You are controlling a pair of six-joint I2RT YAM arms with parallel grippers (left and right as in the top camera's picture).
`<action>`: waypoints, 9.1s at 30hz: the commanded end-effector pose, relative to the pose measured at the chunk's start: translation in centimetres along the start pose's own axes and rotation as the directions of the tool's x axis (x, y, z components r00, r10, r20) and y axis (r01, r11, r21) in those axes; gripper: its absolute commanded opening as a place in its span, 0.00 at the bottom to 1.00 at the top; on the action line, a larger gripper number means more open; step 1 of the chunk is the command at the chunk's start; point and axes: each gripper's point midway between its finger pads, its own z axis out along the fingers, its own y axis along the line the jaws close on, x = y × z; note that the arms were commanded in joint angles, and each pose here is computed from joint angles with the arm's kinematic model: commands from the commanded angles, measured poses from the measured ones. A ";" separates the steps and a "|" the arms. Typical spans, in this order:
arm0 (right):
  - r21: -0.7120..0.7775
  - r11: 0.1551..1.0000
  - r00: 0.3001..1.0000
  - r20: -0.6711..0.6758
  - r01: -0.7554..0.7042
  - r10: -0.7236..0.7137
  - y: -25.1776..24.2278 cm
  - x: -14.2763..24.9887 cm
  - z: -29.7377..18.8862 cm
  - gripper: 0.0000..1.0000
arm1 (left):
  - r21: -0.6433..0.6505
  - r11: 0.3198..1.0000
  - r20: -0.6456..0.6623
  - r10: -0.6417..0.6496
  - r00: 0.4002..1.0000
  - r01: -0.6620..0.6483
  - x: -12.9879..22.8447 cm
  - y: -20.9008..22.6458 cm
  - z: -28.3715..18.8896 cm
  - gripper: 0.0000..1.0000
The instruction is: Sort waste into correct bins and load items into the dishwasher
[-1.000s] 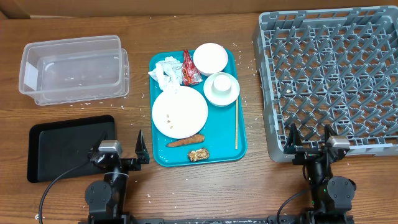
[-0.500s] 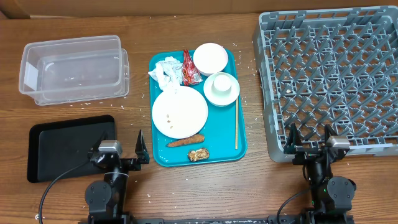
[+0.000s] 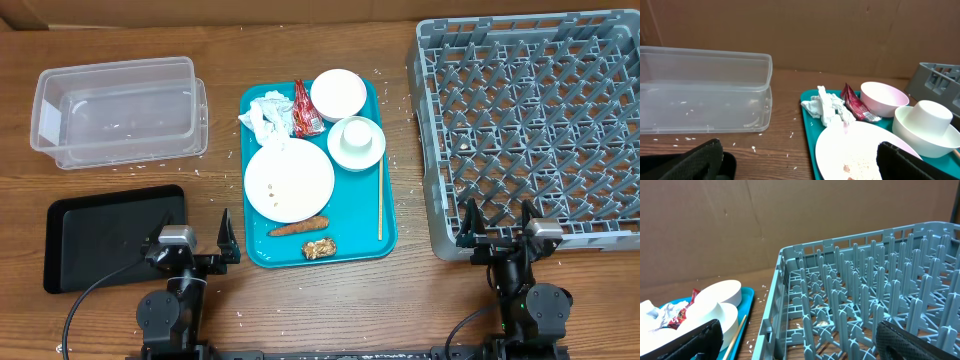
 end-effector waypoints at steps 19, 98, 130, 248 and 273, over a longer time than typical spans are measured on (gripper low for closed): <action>0.003 1.000 1.000 0.005 0.007 -0.007 -0.1 0.1 0.0 1.00 | -0.007 1.000 0.006 0.027 1.000 -0.027 0.0 0.1 0.0 1.00; 0.003 1.000 1.000 0.005 0.007 -0.007 -0.1 0.1 0.0 1.00 | -0.007 1.000 0.006 0.027 1.000 -0.027 0.0 0.1 0.0 1.00; 0.003 1.000 1.000 0.005 0.007 -0.007 -0.1 0.1 0.0 1.00 | -0.007 1.000 0.006 0.027 1.000 -0.027 0.0 0.1 0.0 1.00; 0.003 1.000 1.000 0.006 0.007 -0.007 -0.1 0.1 0.0 1.00 | 0.433 0.896 -0.195 -0.012 0.981 0.097 -8.1 -8.8 -0.2 1.00; 0.003 1.000 1.000 0.006 0.007 -0.007 -0.1 0.1 0.0 1.00 | 0.494 0.869 -0.791 0.444 0.420 0.011 3.6 -19.0 6.1 1.00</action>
